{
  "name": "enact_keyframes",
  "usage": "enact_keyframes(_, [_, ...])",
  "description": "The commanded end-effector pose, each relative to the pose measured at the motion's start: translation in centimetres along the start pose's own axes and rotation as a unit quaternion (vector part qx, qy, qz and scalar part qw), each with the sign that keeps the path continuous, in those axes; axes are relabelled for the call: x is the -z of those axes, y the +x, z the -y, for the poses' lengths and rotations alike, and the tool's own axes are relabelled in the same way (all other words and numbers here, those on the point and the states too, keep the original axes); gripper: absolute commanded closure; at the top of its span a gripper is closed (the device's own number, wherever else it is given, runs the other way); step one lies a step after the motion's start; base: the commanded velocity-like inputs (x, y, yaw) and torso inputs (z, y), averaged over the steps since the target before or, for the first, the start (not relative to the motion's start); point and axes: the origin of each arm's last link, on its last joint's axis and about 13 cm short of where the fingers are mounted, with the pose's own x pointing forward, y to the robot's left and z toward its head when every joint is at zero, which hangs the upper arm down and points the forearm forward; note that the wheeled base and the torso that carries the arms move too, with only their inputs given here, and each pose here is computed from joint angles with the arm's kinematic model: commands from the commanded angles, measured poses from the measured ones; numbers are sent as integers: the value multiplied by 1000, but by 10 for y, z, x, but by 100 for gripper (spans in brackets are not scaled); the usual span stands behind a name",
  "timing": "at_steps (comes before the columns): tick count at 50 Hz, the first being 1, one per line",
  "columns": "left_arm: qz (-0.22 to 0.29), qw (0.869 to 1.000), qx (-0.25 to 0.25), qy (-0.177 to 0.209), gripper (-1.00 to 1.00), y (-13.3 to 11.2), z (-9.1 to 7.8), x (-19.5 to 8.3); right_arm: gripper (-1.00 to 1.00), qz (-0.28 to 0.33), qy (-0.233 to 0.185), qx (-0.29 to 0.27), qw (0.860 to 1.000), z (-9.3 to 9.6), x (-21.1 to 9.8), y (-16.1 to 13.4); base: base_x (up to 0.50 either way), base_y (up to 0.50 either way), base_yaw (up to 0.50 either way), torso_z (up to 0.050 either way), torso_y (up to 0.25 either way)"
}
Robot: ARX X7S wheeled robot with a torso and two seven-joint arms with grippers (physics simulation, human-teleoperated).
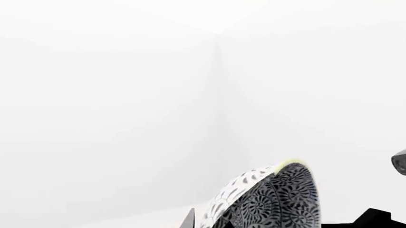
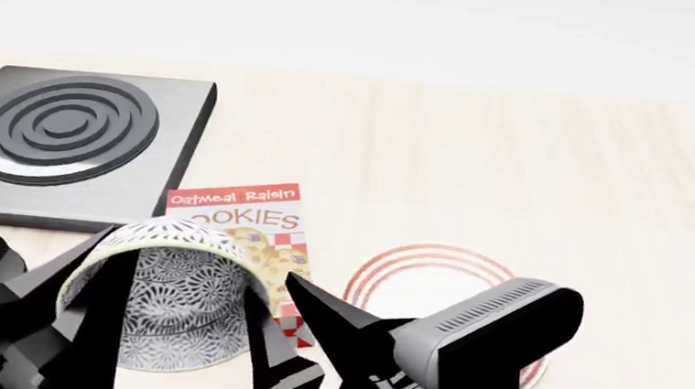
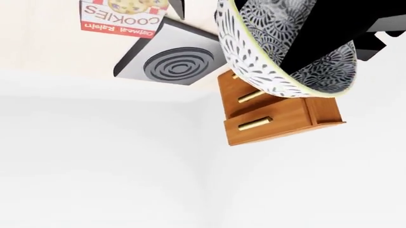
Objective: Pick the akita bowl from table center and place it on the plate.
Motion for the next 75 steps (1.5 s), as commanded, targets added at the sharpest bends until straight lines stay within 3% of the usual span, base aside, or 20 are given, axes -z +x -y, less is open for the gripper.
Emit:
enact_keyframes(1, [10, 1000, -1, 3, 100, 1, 0, -4, 100, 11, -8, 7, 1000, 2, -1, 2, 0, 0, 0, 0, 0])
enact_keyframes(39, [-9, 1000, 5, 10, 100, 0, 2, 2, 100, 28, -12, -5, 1000, -6, -9, -1, 0, 0, 0, 0, 0])
enact_keyframes(40, [-14, 1000, 7, 10, -100, 0, 2, 3, 100, 29, -12, -5, 1000, -6, -9, -1, 0, 0, 0, 0, 0])
enact_keyframes(59, [-19, 1000, 6, 17, -100, 0, 2, 4, 100, 33, -11, -3, 999, -5, -11, 0, 0, 0, 0, 0, 1])
enact_keyframes(75, [-1, 1000, -12, 27, -100, 1, -3, -6, 100, 39, -22, 31, 999, 12, -17, 0, 0, 0, 0, 0, 0])
